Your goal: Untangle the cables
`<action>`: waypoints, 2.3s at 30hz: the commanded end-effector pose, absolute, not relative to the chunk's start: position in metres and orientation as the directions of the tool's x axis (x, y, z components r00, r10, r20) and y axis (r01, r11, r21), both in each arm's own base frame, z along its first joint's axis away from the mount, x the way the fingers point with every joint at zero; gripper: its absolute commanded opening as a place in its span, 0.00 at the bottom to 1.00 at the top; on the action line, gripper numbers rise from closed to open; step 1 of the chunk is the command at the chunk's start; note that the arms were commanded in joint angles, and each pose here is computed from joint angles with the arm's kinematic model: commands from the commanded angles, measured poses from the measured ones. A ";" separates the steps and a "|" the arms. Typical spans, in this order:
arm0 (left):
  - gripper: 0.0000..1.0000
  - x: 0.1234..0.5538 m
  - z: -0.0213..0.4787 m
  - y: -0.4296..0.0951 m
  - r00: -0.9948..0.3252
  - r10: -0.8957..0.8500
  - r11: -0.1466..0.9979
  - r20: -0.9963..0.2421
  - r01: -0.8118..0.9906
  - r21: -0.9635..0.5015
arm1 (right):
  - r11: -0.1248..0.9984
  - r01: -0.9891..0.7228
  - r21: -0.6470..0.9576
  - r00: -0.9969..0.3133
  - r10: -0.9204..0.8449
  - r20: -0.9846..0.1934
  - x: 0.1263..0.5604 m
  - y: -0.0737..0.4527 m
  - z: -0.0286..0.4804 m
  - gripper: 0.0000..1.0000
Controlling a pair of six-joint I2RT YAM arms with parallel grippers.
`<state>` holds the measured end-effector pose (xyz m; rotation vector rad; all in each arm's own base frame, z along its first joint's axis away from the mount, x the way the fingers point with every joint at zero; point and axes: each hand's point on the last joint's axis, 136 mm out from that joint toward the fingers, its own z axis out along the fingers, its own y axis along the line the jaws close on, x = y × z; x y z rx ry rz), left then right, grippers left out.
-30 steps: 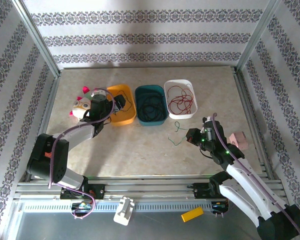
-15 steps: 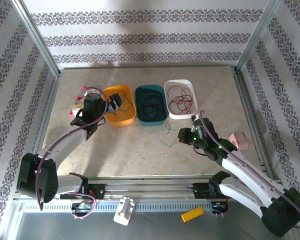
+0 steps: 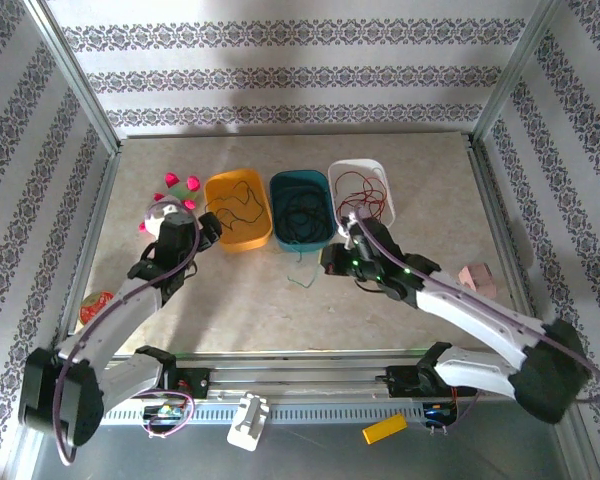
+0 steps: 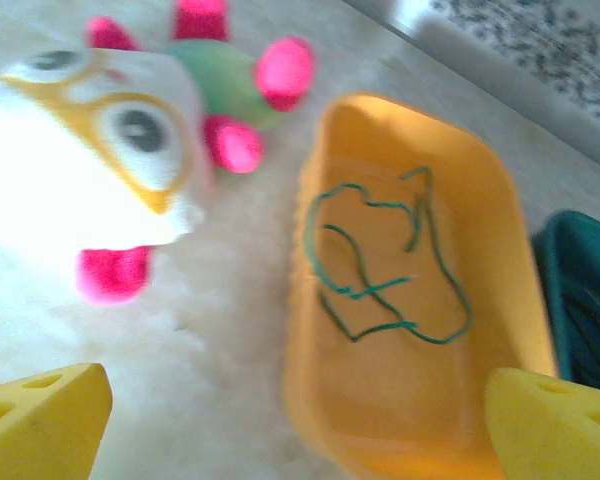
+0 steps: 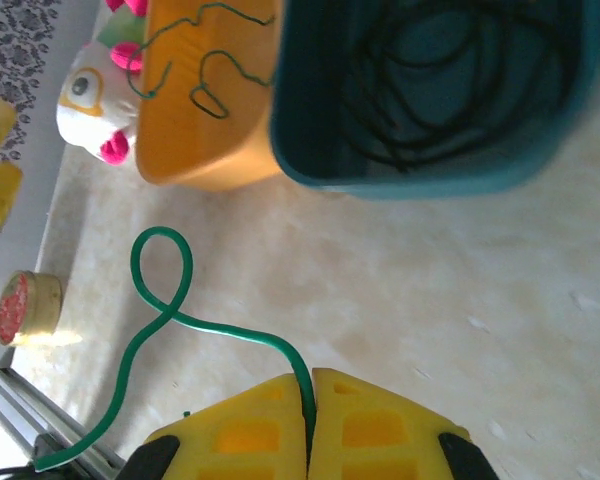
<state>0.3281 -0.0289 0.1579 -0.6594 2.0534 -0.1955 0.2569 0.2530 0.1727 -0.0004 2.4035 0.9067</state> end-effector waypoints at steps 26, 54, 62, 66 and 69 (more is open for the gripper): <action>0.98 0.286 0.147 0.019 -0.369 -0.536 0.779 -0.759 -0.562 -0.277 | 0.765 -0.320 0.559 -0.804 0.093 -0.587 0.438 0.425 0.203 0.46; 0.99 0.284 0.172 0.076 -0.263 -0.152 0.737 -0.953 -0.673 0.068 | 0.951 0.279 -0.131 -0.174 -0.084 -0.981 0.274 0.004 0.178 0.98; 0.99 0.335 0.130 0.059 -0.376 0.033 0.794 -0.926 -0.553 0.252 | 0.899 0.436 0.036 -0.138 0.106 -0.985 0.279 -0.042 0.140 0.98; 0.99 0.367 0.123 0.042 -0.400 0.076 0.850 -0.913 -0.453 0.269 | 0.863 0.498 0.088 -0.118 0.168 -0.979 0.287 -0.065 0.136 0.98; 0.99 0.386 0.123 0.032 -0.338 0.090 0.891 -0.937 -0.393 0.227 | 0.839 0.533 0.108 -0.087 0.181 -0.980 0.296 -0.077 0.137 0.98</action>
